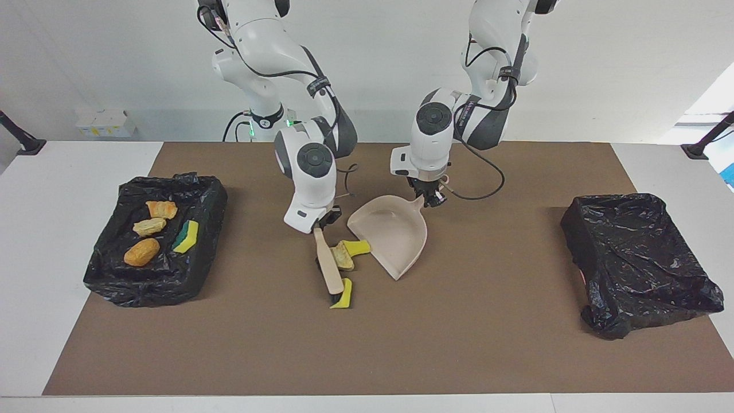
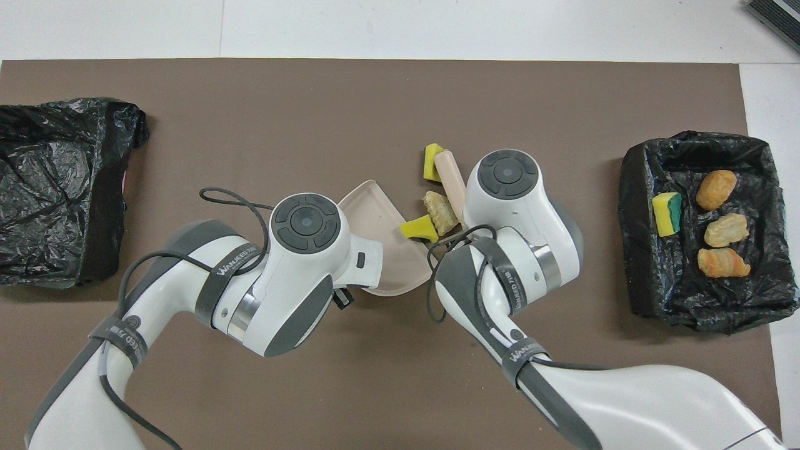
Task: Sweep and dump trash in bin
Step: 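Sweep the sponges and chunk into the dustpan with the right gripper's brush, then lift the dustpan with the left gripper while the right gripper withdraws the brush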
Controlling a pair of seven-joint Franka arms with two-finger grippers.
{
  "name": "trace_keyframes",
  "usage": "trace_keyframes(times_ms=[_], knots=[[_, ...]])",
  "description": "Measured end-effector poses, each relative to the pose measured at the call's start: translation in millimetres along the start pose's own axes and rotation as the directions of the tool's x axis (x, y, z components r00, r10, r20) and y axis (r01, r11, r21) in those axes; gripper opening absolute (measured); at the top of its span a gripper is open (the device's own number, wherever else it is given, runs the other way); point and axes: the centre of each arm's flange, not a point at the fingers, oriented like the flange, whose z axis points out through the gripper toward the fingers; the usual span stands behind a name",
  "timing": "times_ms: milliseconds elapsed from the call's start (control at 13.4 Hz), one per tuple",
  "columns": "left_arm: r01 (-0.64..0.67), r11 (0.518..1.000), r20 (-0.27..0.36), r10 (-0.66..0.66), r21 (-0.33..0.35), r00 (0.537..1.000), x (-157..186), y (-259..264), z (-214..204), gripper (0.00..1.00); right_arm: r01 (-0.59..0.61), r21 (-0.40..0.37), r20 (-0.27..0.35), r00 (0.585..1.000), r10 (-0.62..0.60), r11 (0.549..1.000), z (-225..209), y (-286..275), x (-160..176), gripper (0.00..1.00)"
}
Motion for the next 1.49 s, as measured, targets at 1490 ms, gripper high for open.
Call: trace_keyframes(times_ms=[1490], knots=[[-0.375,0.925,-0.058,0.378,0.051,0.924,-24.0,-61.8,-21.4,0.32,-0.026,0.110,0.188,0.982,0.005,0.994,-106.1,-20.6,-94.5,0.26]])
